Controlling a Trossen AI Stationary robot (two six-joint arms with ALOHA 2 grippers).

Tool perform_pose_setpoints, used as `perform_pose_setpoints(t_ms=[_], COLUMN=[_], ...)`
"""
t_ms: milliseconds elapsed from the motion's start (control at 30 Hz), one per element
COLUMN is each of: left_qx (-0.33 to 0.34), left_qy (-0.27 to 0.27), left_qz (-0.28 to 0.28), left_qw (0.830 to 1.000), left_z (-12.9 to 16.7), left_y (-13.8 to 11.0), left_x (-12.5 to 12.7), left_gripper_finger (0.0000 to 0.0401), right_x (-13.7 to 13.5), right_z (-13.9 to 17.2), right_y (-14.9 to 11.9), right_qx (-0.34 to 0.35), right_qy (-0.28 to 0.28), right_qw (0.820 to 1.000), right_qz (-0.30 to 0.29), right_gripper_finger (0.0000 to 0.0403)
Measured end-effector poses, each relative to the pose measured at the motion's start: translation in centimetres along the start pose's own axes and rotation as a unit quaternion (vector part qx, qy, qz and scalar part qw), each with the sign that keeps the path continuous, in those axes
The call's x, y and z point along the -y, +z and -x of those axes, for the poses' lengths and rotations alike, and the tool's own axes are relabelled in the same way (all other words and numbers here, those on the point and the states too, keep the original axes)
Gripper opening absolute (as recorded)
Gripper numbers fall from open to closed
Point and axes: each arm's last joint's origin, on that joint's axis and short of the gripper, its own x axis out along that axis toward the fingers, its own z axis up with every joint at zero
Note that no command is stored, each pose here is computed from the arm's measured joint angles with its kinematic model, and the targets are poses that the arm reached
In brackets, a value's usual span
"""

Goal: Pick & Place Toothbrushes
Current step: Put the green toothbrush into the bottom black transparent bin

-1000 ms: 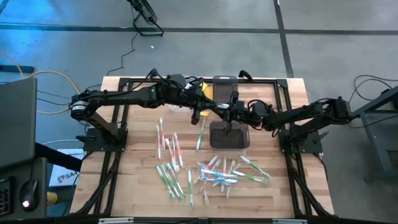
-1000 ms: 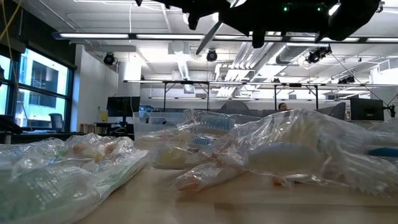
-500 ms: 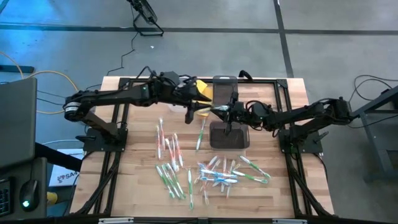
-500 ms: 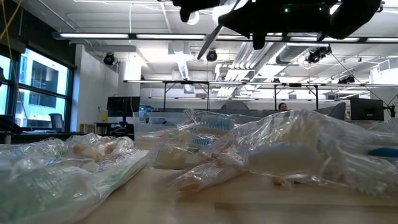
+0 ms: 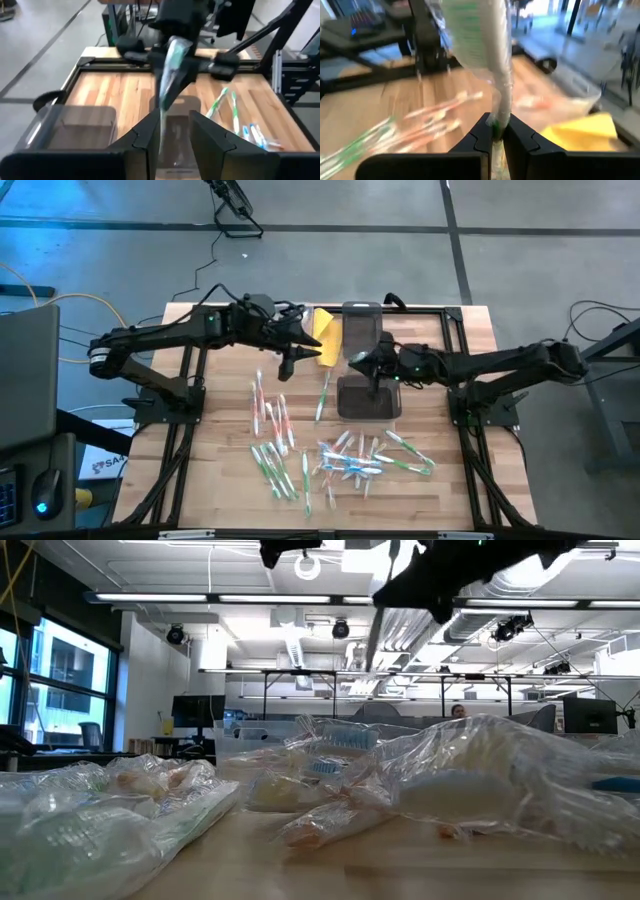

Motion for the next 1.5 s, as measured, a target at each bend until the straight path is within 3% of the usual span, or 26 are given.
perform_pose_setpoints(t_ms=[167, 467, 933, 1000, 1100, 1400, 1500], left_qx=[-0.021, -0.03, -0.034, -0.036, -0.041, -0.04, -0.04], left_qy=[0.012, 0.012, 0.013, 0.013, 0.012, 0.012, 0.012], left_qz=[0.004, 0.011, 0.011, 0.012, 0.013, 0.013, 0.013], left_qw=[1.0, 0.999, 0.999, 0.999, 0.999, 0.999, 0.999], left_z=[0.0, 0.0, 0.0, 0.0, 0.0, 0.0, 0.0], left_y=[-0.4, -0.6, -0.7, -0.7, -0.8, -0.8, -0.8], left_x=[0.0, 0.0, 0.0, 0.0, 0.0, 0.0, 0.0], left_gripper_finger=[0.0099, 0.0099, 0.0099, 0.0099, 0.0099, 0.0099, 0.0099], right_x=[-0.6, -0.6, 0.2, 0.4, 0.5, 0.7, 0.7], right_z=[0.2, -0.6, -1.2, -1.6, -2.2, -2.8, -2.5], right_y=[1.0, -1.9, -4.6, -5.4, -5.9, -6.0, -5.5], right_qx=[-0.115, -0.269, -0.417, -0.441, -0.45, -0.437, -0.428], right_qy=[-0.015, -0.044, -0.014, -0.022, -0.017, -0.017, -0.015], right_qw=[0.993, 0.962, 0.903, 0.891, 0.888, 0.898, 0.902], right_qz=[-0.01, -0.032, -0.106, -0.102, -0.088, -0.044, -0.043], right_gripper_finger=[0.0018, 0.0018, 0.0018, 0.0018, 0.0019, 0.0151, 0.0177])
